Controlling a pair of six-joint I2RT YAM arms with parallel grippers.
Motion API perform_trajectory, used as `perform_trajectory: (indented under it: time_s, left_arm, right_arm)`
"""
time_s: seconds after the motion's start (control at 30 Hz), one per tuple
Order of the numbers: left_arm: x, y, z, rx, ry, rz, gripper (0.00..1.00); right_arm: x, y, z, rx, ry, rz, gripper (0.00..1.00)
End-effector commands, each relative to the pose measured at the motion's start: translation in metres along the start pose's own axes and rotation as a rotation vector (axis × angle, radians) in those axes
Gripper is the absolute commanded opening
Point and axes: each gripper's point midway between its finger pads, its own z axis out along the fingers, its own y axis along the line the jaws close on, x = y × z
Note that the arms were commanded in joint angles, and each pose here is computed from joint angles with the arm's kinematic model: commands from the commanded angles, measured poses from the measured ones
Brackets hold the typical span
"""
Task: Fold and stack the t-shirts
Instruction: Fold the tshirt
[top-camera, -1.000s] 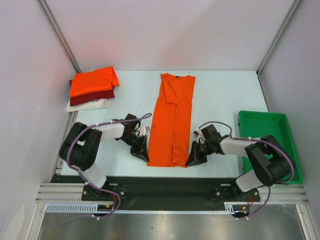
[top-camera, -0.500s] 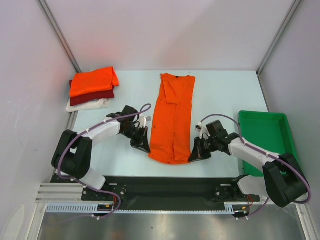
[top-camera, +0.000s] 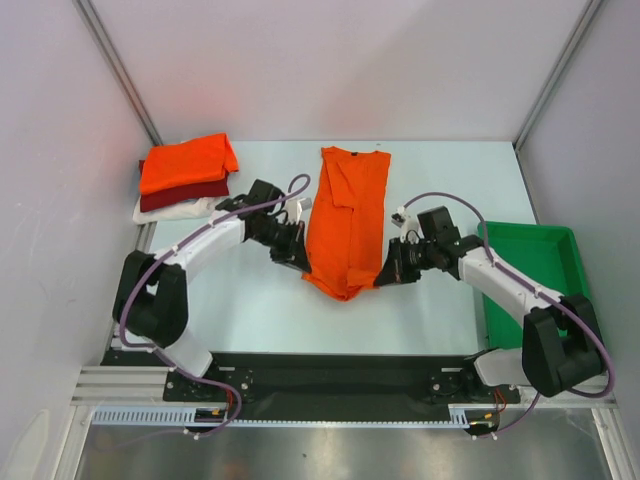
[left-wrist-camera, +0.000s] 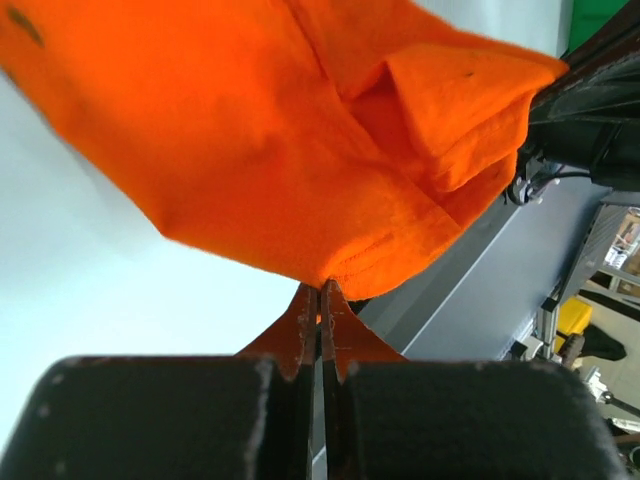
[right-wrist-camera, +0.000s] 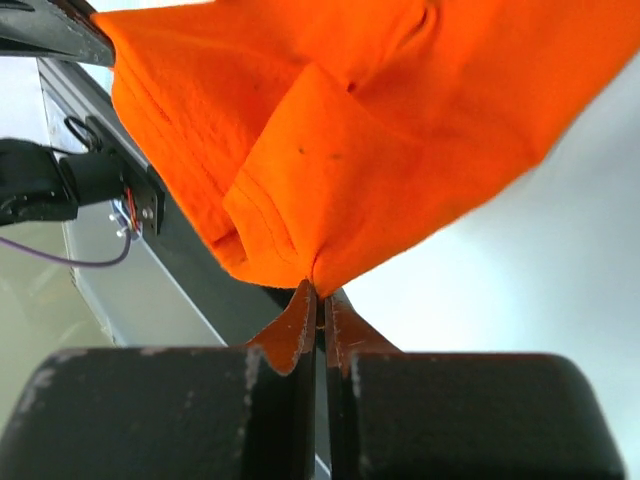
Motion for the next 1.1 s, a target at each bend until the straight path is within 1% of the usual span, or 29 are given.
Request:
perform_trajectory:
  time_s: [0.0, 0.07, 0.1, 0.17, 0.2, 0.33, 0.43, 0.47, 0.53, 0.57, 0.63, 0.67, 0.7, 0.73, 0.77, 0.8, 0.83, 0.87, 0.9, 0.93, 1.0, 1.03, 1.07]
  left_arm:
    - [-0.037, -0.004, -0.005, -0.006, -0.053, 0.066, 0.0]
    - [-0.049, 0.007, -0.003, -0.029, -0.056, 0.044, 0.0]
    - [-0.063, 0.005, -0.008, -0.033, -0.083, 0.058, 0.0]
    - [-0.075, 0.015, -0.007, -0.056, -0.091, 0.041, 0.0]
    - [-0.087, 0.014, -0.012, -0.057, -0.115, 0.046, 0.0]
    - [-0.109, 0.021, -0.011, -0.056, -0.135, 0.037, 0.0]
    - [-0.121, 0.024, -0.006, -0.043, -0.138, 0.029, 0.0]
    - [-0.124, 0.03, -0.001, -0.045, -0.132, 0.014, 0.0]
    - [-0.136, 0.032, -0.001, -0.043, -0.151, 0.023, 0.01]
    - [-0.14, 0.041, 0.007, -0.048, -0.142, 0.009, 0.0]
    - [-0.157, 0.046, 0.009, -0.048, -0.16, 0.016, 0.0]
    - [-0.161, 0.059, 0.021, -0.056, -0.147, -0.002, 0.0]
    - [-0.18, 0.06, 0.018, -0.065, -0.185, 0.022, 0.0]
    - [-0.188, 0.078, 0.028, -0.107, -0.186, 0.007, 0.0]
    - [-0.213, 0.078, 0.018, -0.128, -0.247, 0.046, 0.0]
    - [-0.222, 0.082, 0.016, -0.148, -0.268, 0.057, 0.0]
    - [-0.23, 0.086, 0.014, -0.168, -0.288, 0.062, 0.0]
    - [-0.237, 0.095, 0.011, -0.203, -0.308, 0.059, 0.12]
    - [-0.243, 0.098, 0.005, -0.229, -0.328, 0.06, 0.21]
    - [-0.244, 0.102, 0.002, -0.249, -0.335, 0.058, 0.23]
    - [-0.242, 0.103, -0.008, -0.259, -0.35, 0.045, 0.36]
    - [-0.239, 0.102, -0.012, -0.257, -0.351, 0.043, 0.44]
    - [-0.238, 0.096, -0.021, -0.254, -0.362, 0.058, 0.59]
  right_arm:
    - [-0.031, 0.006, -0.002, -0.019, -0.051, -0.055, 0.0]
    - [-0.043, 0.004, -0.002, -0.01, -0.071, -0.062, 0.0]
    - [-0.052, 0.003, -0.001, -0.009, -0.08, -0.063, 0.0]
    - [-0.061, 0.0, -0.001, -0.004, -0.092, -0.07, 0.0]
    - [-0.066, -0.004, 0.0, 0.002, -0.095, -0.059, 0.0]
    - [-0.093, -0.01, -0.001, 0.013, -0.129, -0.062, 0.0]
    - [-0.105, -0.021, 0.006, 0.021, -0.128, -0.055, 0.0]
    - [-0.116, -0.021, 0.005, 0.023, -0.144, -0.068, 0.0]
    - [-0.123, -0.03, 0.015, 0.029, -0.132, -0.061, 0.0]
    - [-0.127, -0.033, 0.019, 0.029, -0.128, -0.061, 0.0]
    - [-0.145, -0.033, 0.024, 0.021, -0.15, -0.09, 0.0]
    - [-0.148, -0.047, 0.034, 0.034, -0.135, -0.068, 0.0]
    - [-0.166, -0.049, 0.035, 0.037, -0.172, -0.09, 0.0]
    - [-0.175, -0.057, 0.04, 0.048, -0.185, -0.089, 0.03]
    - [-0.194, -0.066, 0.045, 0.054, -0.208, -0.103, 0.07]
    - [-0.191, -0.079, 0.051, 0.064, -0.193, -0.094, 0.08]
    - [-0.212, -0.076, 0.046, 0.072, -0.232, -0.13, 0.09]
    - [-0.219, -0.081, 0.045, 0.093, -0.241, -0.137, 0.24]
    - [-0.229, -0.09, 0.041, 0.123, -0.259, -0.129, 0.33]
    - [-0.238, -0.088, 0.034, 0.137, -0.281, -0.14, 0.42]
    - [-0.244, -0.083, 0.015, 0.15, -0.313, -0.144, 0.48]
    - [-0.238, -0.086, 0.01, 0.167, -0.315, -0.133, 0.57]
    - [-0.233, -0.085, 0.005, 0.171, -0.317, -0.128, 0.59]
